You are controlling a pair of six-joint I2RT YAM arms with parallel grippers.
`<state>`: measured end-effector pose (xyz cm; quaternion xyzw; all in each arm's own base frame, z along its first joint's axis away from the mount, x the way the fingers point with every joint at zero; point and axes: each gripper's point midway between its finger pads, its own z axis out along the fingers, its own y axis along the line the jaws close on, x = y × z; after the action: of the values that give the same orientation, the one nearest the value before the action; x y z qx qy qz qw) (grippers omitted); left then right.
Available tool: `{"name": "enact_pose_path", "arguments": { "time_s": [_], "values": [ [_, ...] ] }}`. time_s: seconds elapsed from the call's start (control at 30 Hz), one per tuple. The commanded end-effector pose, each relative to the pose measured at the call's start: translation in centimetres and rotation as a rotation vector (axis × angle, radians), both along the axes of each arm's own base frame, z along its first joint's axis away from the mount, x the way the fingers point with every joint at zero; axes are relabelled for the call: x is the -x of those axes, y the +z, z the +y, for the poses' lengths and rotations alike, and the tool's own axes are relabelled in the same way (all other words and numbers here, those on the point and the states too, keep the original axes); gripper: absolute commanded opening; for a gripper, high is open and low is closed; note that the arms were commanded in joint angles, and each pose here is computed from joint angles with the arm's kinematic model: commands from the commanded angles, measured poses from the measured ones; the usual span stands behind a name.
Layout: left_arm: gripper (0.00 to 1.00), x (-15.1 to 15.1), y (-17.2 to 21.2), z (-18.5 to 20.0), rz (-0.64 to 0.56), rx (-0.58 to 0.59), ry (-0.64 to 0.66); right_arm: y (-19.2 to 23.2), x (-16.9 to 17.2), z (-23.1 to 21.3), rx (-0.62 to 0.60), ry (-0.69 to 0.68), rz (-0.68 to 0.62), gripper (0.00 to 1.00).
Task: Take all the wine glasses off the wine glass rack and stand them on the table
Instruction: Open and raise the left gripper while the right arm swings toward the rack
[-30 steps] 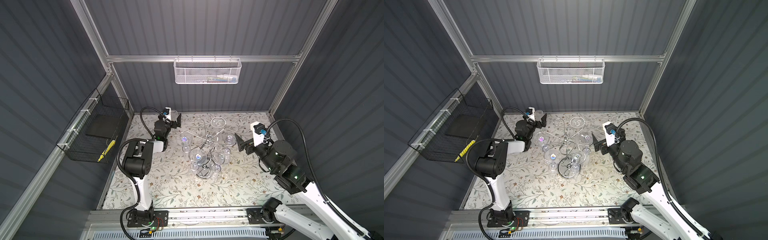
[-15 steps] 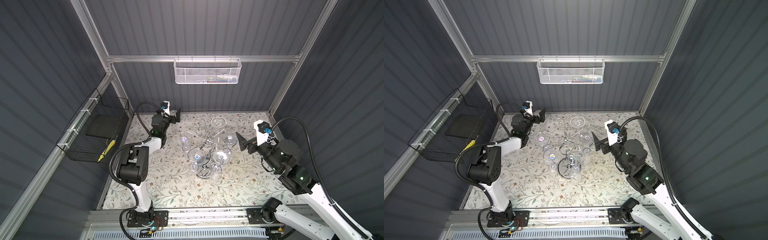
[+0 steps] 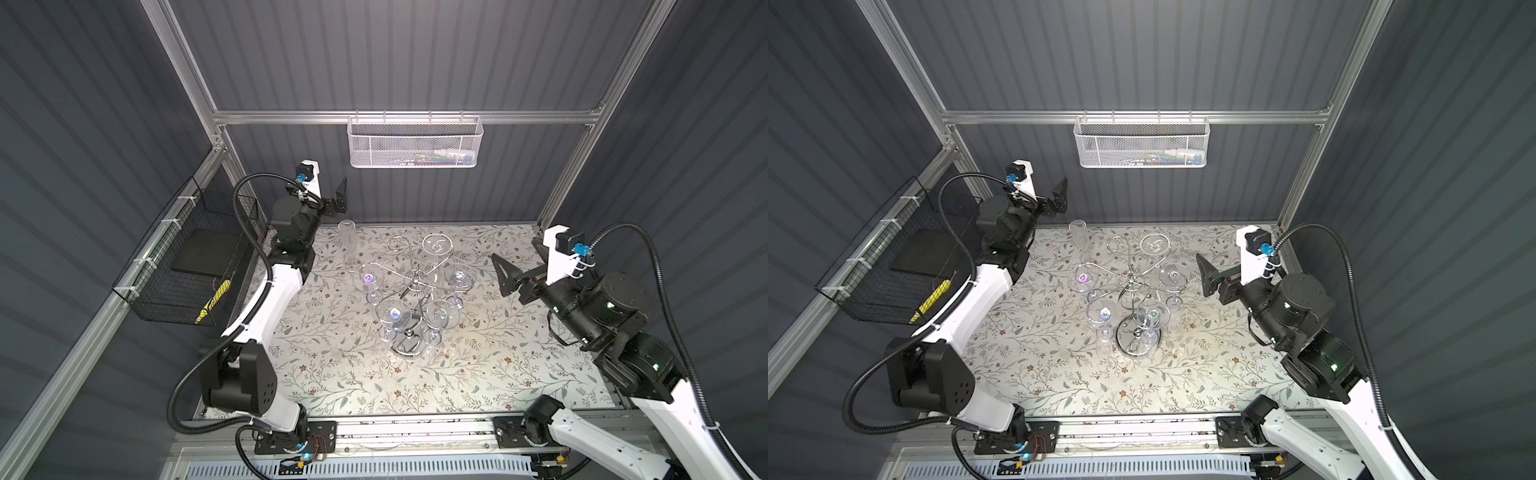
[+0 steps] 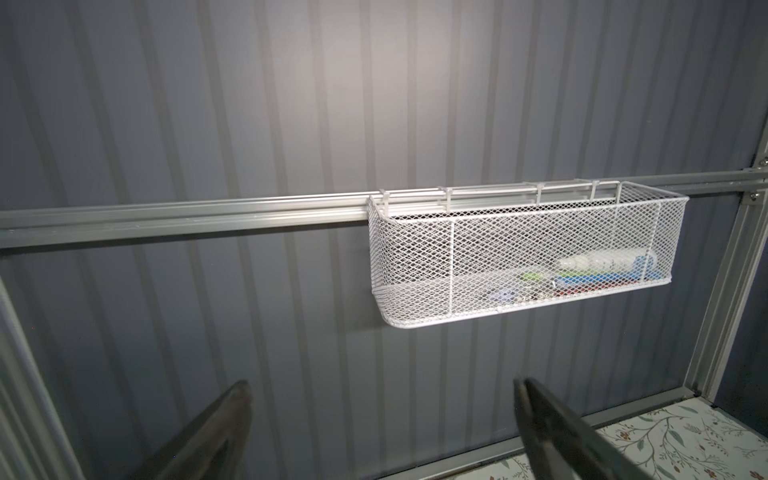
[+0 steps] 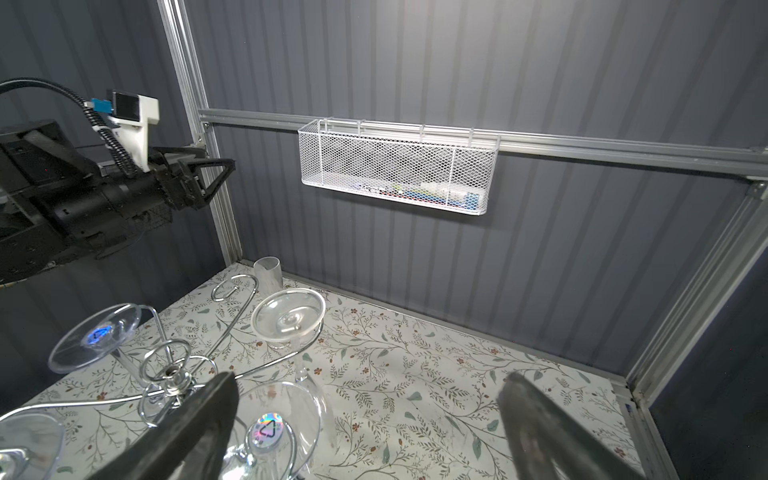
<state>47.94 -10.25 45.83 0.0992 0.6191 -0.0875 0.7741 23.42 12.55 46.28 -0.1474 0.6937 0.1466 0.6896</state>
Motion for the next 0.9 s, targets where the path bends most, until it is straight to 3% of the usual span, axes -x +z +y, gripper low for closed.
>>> {"name": "enact_pose_path", "arguments": {
  "time_s": [0.0, 0.17, 0.37, 0.6, 0.87],
  "values": [
    [1.00, 2.6, 0.8, 1.6, 0.052, 0.003, 0.051, -0.9, -0.2, 0.1, -0.012, -0.005, 0.105, 0.99],
    [1.00, 5.3, 1.4, 2.5, 0.117, 0.040, 0.069, -0.5, -2.0, 1.6, -0.017, 0.016, 0.200, 0.99],
    [0.99, 7.7, 0.5, 2.7, 0.202, 0.159, 0.043, -0.1, -4.8, 3.5, -0.201, 0.161, 0.386, 0.99],
    [1.00, 10.4, -2.8, 2.0, 0.335, 0.175, -0.020, -1.7, -8.0, 6.6, -0.330, 0.394, 0.628, 0.99],
    [0.99, 12.6, -6.7, 1.4, 0.448, 0.229, -0.068, -3.8, -10.4, 8.5, -0.358, 0.491, 0.759, 0.99]
  ]
}}
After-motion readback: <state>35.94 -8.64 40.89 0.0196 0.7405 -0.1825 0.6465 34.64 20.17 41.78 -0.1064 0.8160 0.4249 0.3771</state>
